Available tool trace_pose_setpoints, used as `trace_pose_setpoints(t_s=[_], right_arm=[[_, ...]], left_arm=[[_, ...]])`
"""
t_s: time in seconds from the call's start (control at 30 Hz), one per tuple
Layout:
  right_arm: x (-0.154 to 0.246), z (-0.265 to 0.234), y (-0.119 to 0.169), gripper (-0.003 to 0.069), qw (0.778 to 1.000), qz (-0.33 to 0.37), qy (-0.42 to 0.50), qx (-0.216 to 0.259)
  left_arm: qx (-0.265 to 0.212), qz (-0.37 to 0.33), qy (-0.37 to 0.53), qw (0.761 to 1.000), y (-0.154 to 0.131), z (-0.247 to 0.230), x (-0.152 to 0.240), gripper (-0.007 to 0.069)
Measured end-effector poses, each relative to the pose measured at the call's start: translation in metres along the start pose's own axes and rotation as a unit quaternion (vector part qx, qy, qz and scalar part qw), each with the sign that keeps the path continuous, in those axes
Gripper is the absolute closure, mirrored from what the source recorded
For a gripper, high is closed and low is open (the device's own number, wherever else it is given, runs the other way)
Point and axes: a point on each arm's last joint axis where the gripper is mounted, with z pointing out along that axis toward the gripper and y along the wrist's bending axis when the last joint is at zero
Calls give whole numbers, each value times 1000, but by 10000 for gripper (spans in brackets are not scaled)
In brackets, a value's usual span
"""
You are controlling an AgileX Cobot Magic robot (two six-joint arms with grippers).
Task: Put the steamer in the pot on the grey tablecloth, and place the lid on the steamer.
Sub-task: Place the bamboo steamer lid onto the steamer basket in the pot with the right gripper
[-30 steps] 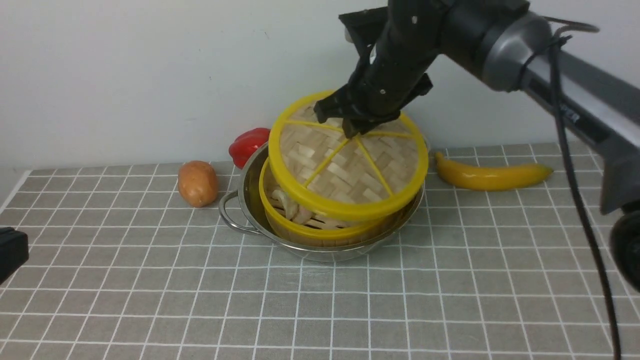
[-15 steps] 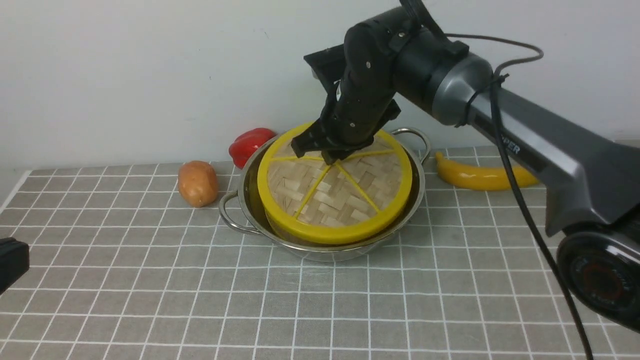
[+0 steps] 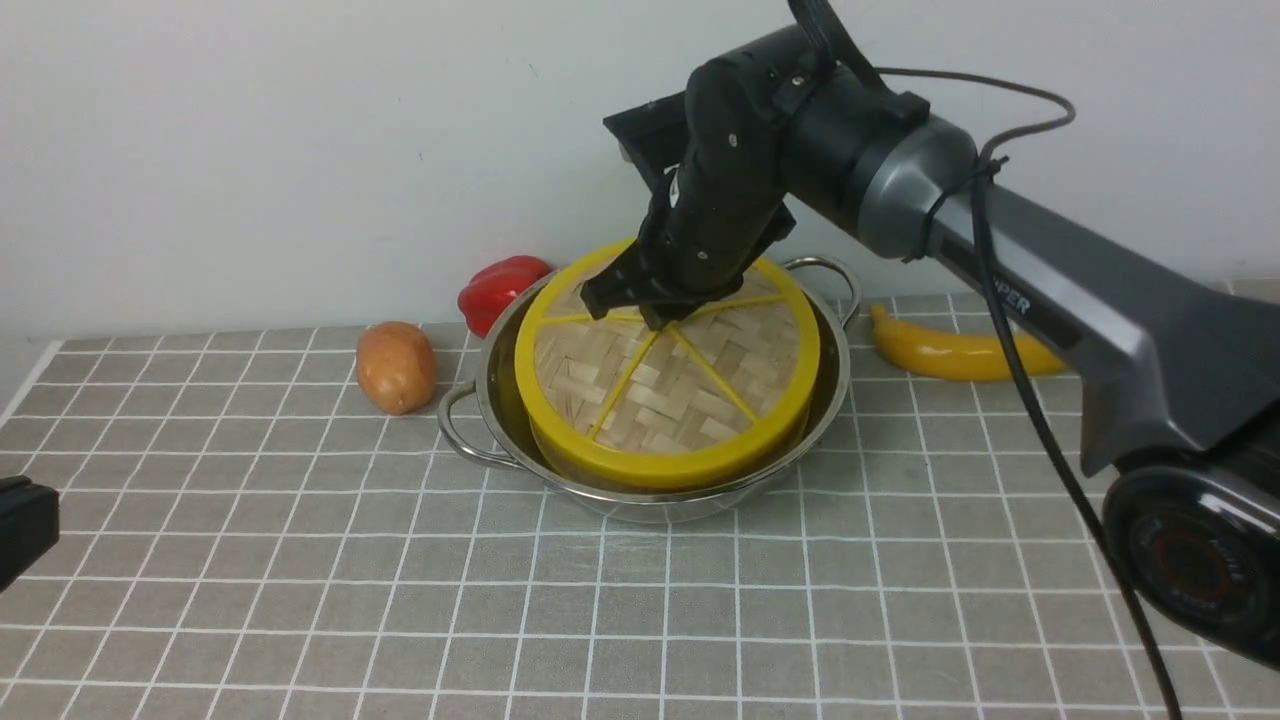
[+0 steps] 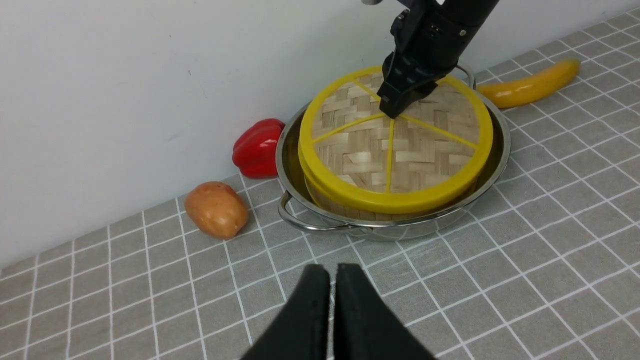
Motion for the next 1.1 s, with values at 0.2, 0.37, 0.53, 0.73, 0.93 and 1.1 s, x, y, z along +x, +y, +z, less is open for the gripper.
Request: trace_pose_setpoints(t_s=[0.2,0.37,0.53,0.73,0.93,1.1], right_arm=[[-1,2,0,515,1000,-3,-9,2],[-4,0,0,515,1000,-6,-16,2],[-4,0,0,515,1000,-11,-17,2],[-5,0,0,515,1000,-13,-24,2],[-8,0,0,515,999,-15,-41,0],[-7,0,0,515,999,-15,-37,1]], left_arm=[[0,3,0,1000,0,0,0,613],[0,3,0,1000,0,0,0,613],[0,3,0,1000,0,0,0,613],[0,3,0,1000,0,0,0,613],[0,0,0,1000,0,0,0,613],[0,0,0,1000,0,0,0,613]])
